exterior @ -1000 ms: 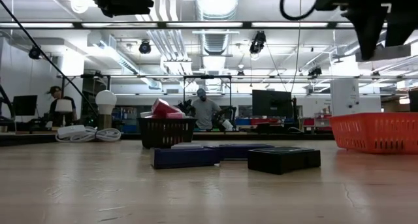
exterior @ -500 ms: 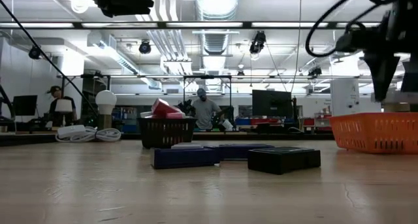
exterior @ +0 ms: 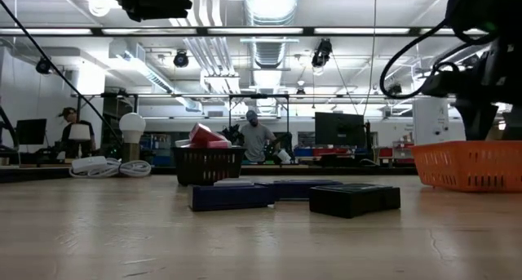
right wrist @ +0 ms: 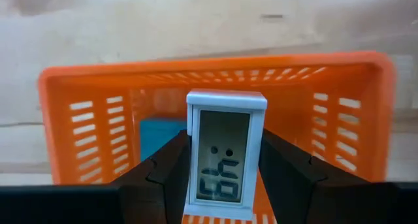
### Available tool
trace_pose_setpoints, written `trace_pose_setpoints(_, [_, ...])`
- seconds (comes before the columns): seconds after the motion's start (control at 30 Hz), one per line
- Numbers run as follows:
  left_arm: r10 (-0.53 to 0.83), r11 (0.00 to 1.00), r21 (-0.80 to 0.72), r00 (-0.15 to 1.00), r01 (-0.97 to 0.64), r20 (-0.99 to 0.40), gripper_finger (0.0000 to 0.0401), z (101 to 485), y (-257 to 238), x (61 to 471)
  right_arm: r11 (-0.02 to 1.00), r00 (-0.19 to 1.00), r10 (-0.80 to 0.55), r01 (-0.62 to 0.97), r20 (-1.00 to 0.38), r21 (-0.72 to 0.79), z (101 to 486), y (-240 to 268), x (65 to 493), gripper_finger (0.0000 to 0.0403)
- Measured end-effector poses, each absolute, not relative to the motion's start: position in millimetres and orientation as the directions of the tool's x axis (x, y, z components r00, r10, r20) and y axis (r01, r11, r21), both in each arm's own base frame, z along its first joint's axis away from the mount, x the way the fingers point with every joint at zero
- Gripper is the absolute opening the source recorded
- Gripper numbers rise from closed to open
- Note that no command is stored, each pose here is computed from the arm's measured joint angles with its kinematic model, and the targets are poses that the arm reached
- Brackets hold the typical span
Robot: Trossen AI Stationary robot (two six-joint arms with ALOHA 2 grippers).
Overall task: Pick & Place Office items
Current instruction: Put the right white digital clock in the orange bin
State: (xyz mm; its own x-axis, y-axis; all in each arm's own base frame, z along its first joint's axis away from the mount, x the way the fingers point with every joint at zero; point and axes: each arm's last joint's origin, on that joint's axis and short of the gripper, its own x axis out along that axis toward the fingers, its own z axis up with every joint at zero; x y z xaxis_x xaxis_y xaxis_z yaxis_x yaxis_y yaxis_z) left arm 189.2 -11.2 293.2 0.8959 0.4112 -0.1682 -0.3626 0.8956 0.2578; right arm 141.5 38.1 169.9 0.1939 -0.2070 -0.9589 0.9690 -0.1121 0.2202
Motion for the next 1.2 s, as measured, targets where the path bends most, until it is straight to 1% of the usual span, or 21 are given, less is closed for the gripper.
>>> trace_pose_setpoints(0.2, [0.412,0.895,0.258,0.896,-0.363,-0.168,0.0275,293.1,-11.1,189.2,-0.087,0.172,-0.17,0.978,-0.97,0.189,160.2,35.5,148.5,0.0157])
trace_pose_setpoints(0.4, [0.412,0.895,0.258,0.896,-0.363,-0.168,0.0275,293.2,-11.1,189.2,-0.103,0.115,-0.128,0.986,-0.985,0.128,150.4,33.8,154.0,0.0157])
trace_pose_setpoints(0.6, [0.412,0.895,0.258,0.896,-0.363,-0.168,0.0275,293.2,-11.1,189.2,-0.06,0.091,-0.13,0.993,-0.987,0.099,146.3,31.3,157.7,0.0157])
trace_pose_setpoints(0.77, [0.411,0.895,0.258,0.896,-0.363,-0.168,0.0275,293.2,-11.2,189.2,-0.103,0.083,-0.085,0.99,-0.993,0.092,146.2,30.7,158.7,0.0157])
trace_pose_setpoints(0.97, [0.412,0.895,0.258,0.896,-0.363,-0.168,0.0275,293.1,-11.2,189.2,-0.112,0.107,-0.076,0.987,-0.991,0.115,146.5,31.2,161.1,0.0158])
trace_pose_setpoints(1.07, [0.412,0.895,0.258,0.896,-0.363,-0.168,0.0275,293.2,-11.2,189.2,-0.113,0.109,-0.076,0.987,-0.991,0.117,146.6,31.3,161.3,0.0167])
trace_pose_setpoints(1.2, [0.411,0.895,0.258,0.896,-0.363,-0.168,0.0275,293.1,-11.2,189.2,-0.11,0.11,-0.082,0.987,-0.99,0.119,146.6,31.1,161.3,0.0193])
